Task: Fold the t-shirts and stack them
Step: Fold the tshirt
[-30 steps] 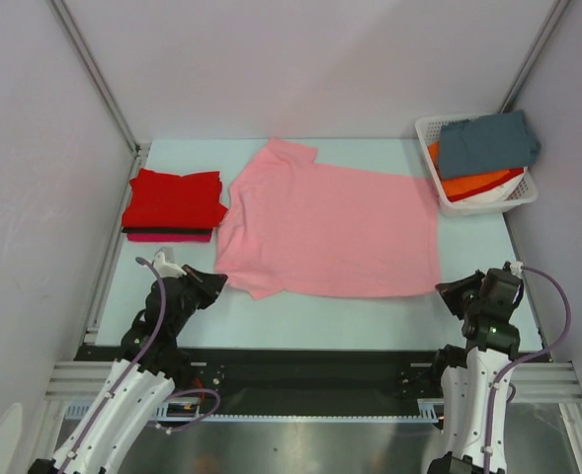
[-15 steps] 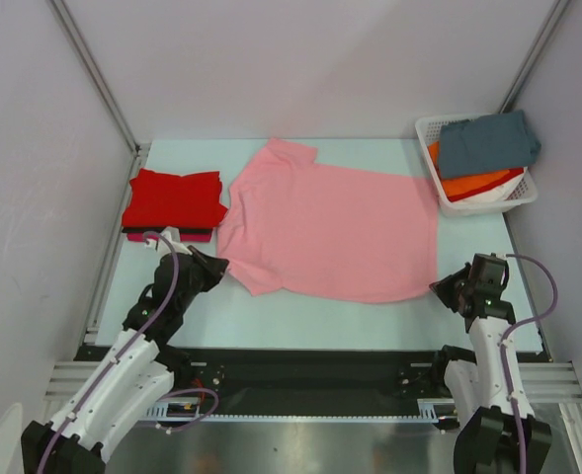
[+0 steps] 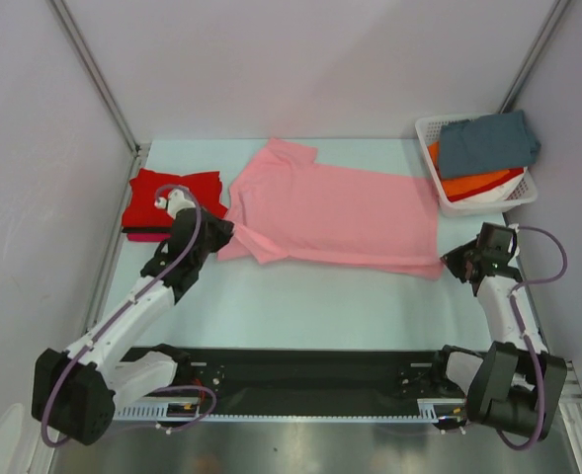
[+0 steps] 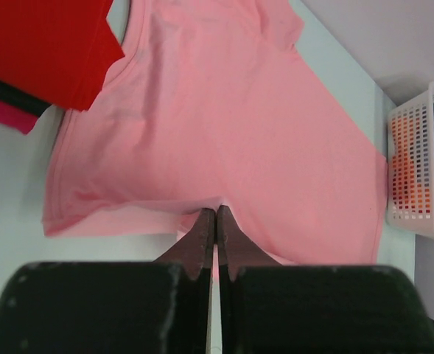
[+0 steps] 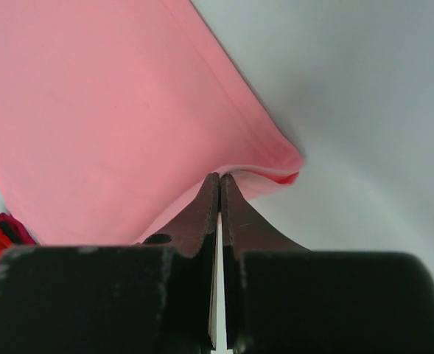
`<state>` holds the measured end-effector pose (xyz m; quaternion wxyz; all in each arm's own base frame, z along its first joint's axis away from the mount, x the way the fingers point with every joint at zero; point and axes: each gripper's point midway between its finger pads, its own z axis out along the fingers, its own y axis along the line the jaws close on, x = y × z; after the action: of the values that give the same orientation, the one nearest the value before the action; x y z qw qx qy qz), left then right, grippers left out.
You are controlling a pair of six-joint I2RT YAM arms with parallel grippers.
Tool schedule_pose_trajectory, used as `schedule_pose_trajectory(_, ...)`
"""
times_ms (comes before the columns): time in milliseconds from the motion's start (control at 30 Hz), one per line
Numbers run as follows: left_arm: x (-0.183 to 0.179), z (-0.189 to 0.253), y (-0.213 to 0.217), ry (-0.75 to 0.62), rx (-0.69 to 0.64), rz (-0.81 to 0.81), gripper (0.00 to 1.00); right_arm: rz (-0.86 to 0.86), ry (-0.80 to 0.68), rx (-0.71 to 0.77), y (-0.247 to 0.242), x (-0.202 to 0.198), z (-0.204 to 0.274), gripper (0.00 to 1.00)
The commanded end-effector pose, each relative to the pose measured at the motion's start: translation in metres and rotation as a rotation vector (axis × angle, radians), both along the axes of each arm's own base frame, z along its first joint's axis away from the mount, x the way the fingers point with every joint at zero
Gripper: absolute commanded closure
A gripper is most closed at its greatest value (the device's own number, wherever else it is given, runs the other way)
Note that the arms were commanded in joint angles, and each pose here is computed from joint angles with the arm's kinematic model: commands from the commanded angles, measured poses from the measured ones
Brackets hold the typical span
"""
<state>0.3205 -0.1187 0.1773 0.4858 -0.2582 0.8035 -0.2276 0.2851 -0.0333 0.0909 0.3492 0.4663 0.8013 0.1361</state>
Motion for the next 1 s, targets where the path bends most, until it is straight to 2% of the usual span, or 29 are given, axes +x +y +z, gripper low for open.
schedule_pose_trajectory(0, 0.032, 0.039, -0.003, -0.103, 0.003, 0.027, 0.99, -0.049, -0.075, -0.004, -0.015, 0.029, 0.022, 1.0)
schedule_pose_trajectory(300, 0.086, 0.048, -0.02, -0.114, 0.046, 0.017, 1.0, -0.064, -0.052, 0.039, -0.019, 0.052, 0.009, 1.0)
schedule_pose_trajectory(333, 0.093, 0.037, -0.022, -0.088, 0.06, 0.012, 1.0, -0.07, -0.05, 0.043, -0.02, 0.055, 0.007, 1.0)
schedule_pose_trajectory(567, 0.131, 0.031, -0.025, -0.061, 0.064, 0.004, 1.0, -0.068, -0.029, 0.062, -0.019, 0.071, -0.002, 1.0)
schedule_pose_trajectory(967, 0.153, 0.035, -0.013, -0.07, 0.055, 0.026, 1.0, -0.048, 0.012, 0.057, -0.008, 0.104, -0.011, 1.0)
